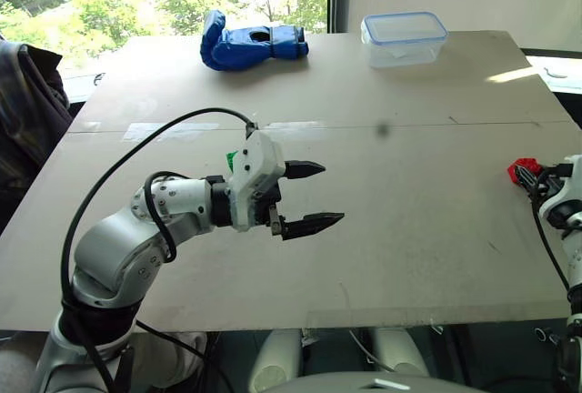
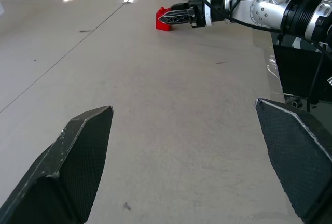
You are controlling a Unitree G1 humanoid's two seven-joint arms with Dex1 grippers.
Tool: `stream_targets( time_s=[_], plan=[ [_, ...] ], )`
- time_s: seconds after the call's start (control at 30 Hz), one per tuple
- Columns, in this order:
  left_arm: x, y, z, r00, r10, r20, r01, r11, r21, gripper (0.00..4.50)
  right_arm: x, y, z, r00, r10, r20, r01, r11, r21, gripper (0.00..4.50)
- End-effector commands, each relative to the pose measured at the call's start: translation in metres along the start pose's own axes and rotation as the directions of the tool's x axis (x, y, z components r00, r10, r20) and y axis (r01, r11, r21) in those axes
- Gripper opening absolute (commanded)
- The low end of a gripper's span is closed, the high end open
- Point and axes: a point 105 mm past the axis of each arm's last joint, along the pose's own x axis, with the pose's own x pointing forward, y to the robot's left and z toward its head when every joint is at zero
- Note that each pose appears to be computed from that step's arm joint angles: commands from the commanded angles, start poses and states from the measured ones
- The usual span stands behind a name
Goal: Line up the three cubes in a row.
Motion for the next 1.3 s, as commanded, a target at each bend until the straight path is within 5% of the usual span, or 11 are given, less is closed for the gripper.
stream_targets(
  time_s=[0.03,0.33,0.47,0.67,0.97,1.3],
  plan=[
    [0.000,-0.005,0.009,1.000,-0.016,0.011,0.016,0.999,0.052,4.50,0.002,0.002,0.013,0.999,0.010,0.045,-0.010,1.000,-0.010,1.27],
    [-0.005,-0.004,0.002,1.000,-0.003,-0.016,0.003,0.999,0.047,4.50,-0.023,0.068,0.017,0.987,0.142,0.070,-0.139,0.990,-0.038,1.27],
    [-0.008,-0.003,-0.008,0.999,-0.001,-0.049,0.003,0.999,0.040,4.50,-0.061,0.141,0.008,0.969,0.242,0.057,-0.240,0.970,-0.037,1.27],
    [-0.011,-0.003,-0.024,0.994,-0.021,-0.106,0.025,0.999,0.037,4.50,-0.082,0.197,0.010,0.961,0.271,0.060,-0.272,0.962,0.010,1.27],
    [-0.014,-0.007,-0.040,0.988,-0.031,-0.148,0.035,0.999,0.022,4.50,-0.081,0.216,-0.002,0.976,0.218,0.008,-0.218,0.976,0.020,1.27],
    [-0.017,-0.007,-0.042,0.987,-0.024,-0.158,0.027,0.999,0.017,4.50,-0.088,0.240,-0.005,0.927,0.374,-0.006,-0.373,0.925,0.067,1.27]
  ],
)
